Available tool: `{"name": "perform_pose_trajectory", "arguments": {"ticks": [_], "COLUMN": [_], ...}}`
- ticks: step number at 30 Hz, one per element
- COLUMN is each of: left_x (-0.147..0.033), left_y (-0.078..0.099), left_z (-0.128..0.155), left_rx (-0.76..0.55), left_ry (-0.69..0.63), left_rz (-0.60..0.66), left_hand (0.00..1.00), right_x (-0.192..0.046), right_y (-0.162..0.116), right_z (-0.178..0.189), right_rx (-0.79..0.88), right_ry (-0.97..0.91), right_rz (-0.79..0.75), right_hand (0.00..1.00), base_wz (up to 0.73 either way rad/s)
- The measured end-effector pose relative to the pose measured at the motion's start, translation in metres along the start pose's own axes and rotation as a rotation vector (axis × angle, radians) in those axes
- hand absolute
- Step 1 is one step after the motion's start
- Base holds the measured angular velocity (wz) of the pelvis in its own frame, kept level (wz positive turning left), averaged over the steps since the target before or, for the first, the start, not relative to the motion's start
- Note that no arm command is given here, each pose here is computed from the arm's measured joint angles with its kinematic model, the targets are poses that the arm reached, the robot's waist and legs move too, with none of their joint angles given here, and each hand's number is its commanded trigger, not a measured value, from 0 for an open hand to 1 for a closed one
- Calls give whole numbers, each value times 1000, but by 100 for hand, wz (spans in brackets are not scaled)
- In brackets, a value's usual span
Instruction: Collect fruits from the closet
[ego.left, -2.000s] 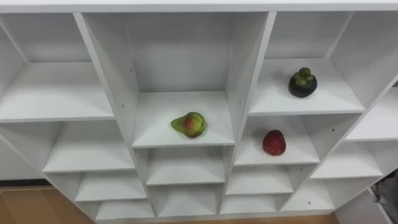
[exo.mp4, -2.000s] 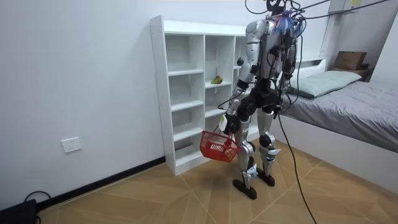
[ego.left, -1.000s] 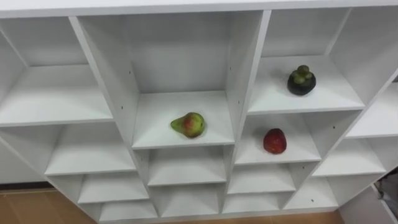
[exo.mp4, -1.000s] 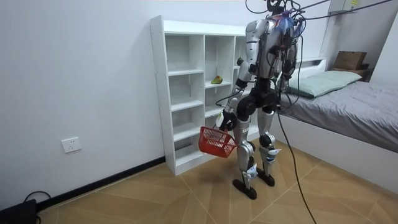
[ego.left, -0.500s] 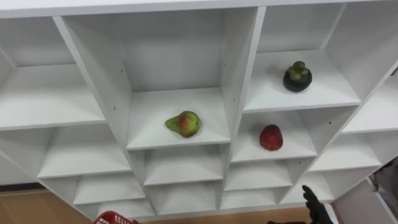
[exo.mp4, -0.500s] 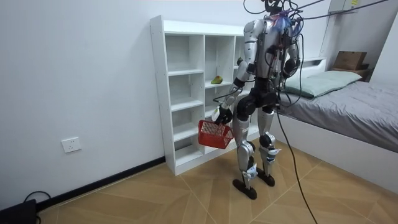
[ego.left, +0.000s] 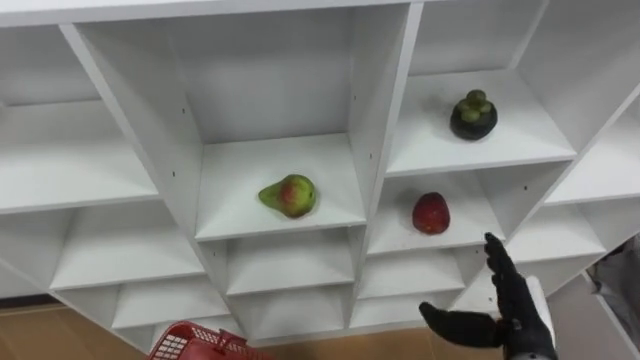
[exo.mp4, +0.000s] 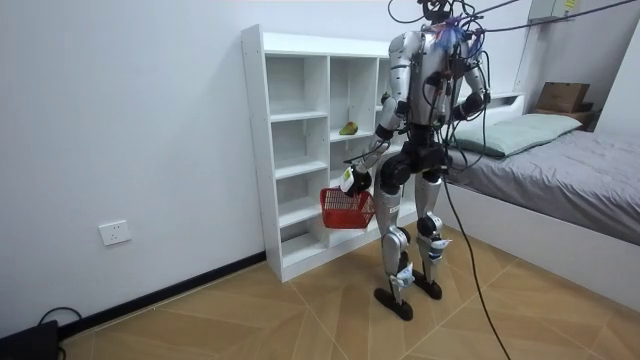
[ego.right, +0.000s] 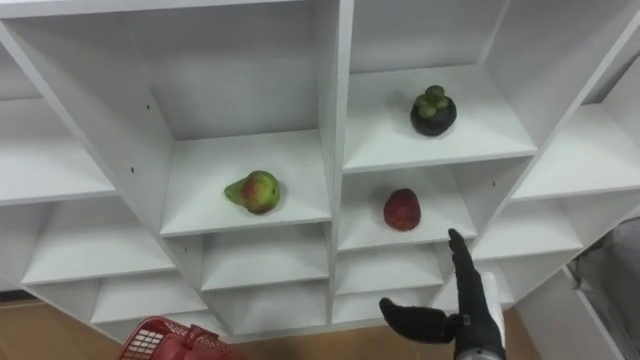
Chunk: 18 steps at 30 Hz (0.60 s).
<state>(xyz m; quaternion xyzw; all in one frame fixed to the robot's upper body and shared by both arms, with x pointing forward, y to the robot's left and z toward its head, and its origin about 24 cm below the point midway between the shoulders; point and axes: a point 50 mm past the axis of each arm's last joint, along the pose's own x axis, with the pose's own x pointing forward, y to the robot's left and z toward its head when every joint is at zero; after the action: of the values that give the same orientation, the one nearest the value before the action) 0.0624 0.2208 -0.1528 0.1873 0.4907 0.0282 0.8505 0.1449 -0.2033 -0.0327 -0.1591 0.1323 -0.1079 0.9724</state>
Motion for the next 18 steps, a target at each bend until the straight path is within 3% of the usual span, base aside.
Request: {"name": "perform_pose_trajectory", "arguments": {"ticks": [12, 18], "left_x": [-4, -6], "left_y": [4, 7], "left_z": [-13, -18], "left_rx": [8, 25], "left_ry": [38, 49], "left_rz": [5, 7], "left_hand": [100, 100], "right_x": [10, 13], "right_y": [-4, -6], "right_z": [53, 65], "right_rx": [-56, -56], "right_ry": [-279, -334], "right_rz": [-108, -153], "right_hand": [0, 0], "base_wz": [-2, -3]}}
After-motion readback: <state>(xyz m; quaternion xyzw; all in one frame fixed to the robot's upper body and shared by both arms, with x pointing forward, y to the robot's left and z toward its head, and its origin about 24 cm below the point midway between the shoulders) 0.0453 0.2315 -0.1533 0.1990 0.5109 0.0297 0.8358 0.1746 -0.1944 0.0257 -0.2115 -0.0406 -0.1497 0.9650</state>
